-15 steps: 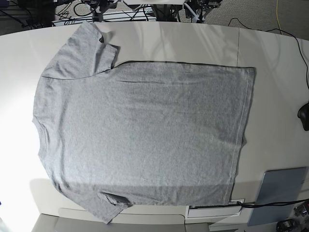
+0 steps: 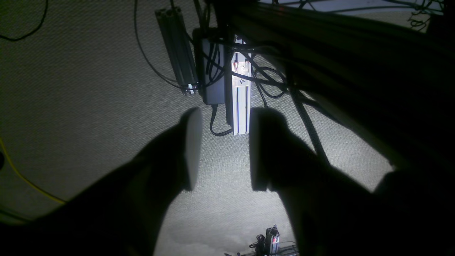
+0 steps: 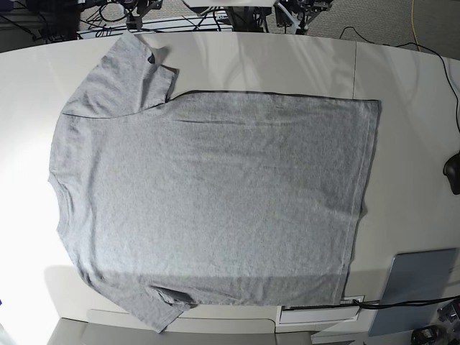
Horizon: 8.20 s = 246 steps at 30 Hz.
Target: Fold the T-shirt properly
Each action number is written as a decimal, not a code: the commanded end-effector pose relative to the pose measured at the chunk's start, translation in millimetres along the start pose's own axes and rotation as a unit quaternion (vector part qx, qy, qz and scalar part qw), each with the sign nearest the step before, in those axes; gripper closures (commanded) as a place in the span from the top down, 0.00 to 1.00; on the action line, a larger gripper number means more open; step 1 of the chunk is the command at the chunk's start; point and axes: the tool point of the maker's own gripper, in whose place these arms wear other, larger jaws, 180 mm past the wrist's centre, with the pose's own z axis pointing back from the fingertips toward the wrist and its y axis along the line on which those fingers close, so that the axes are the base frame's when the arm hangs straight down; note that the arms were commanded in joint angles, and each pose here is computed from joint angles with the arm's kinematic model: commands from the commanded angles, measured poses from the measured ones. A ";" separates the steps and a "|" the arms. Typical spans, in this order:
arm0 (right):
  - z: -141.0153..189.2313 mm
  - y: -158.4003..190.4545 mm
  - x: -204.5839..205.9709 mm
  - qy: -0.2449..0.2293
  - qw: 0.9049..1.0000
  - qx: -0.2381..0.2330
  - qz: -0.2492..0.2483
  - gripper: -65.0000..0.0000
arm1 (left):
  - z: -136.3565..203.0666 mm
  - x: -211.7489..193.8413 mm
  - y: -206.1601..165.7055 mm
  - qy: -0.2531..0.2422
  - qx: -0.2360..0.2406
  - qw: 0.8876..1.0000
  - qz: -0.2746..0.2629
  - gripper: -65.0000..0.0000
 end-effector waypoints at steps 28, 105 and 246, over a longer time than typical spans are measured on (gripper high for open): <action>15.9 -21.0 -59.5 0.031 0.999 -0.015 -0.003 0.41 | 8.9 -34.9 1.9 0.016 0.002 0.999 -0.034 0.37; 310.1 -87.7 95.0 -0.210 0.955 -0.093 0.189 0.41 | 245.2 245.7 100.7 -0.313 -0.037 0.949 0.028 0.53; 321.4 -57.7 145.8 -0.281 0.947 -0.143 0.061 0.00 | 313.5 169.0 85.8 -0.341 -0.116 0.933 -0.013 0.00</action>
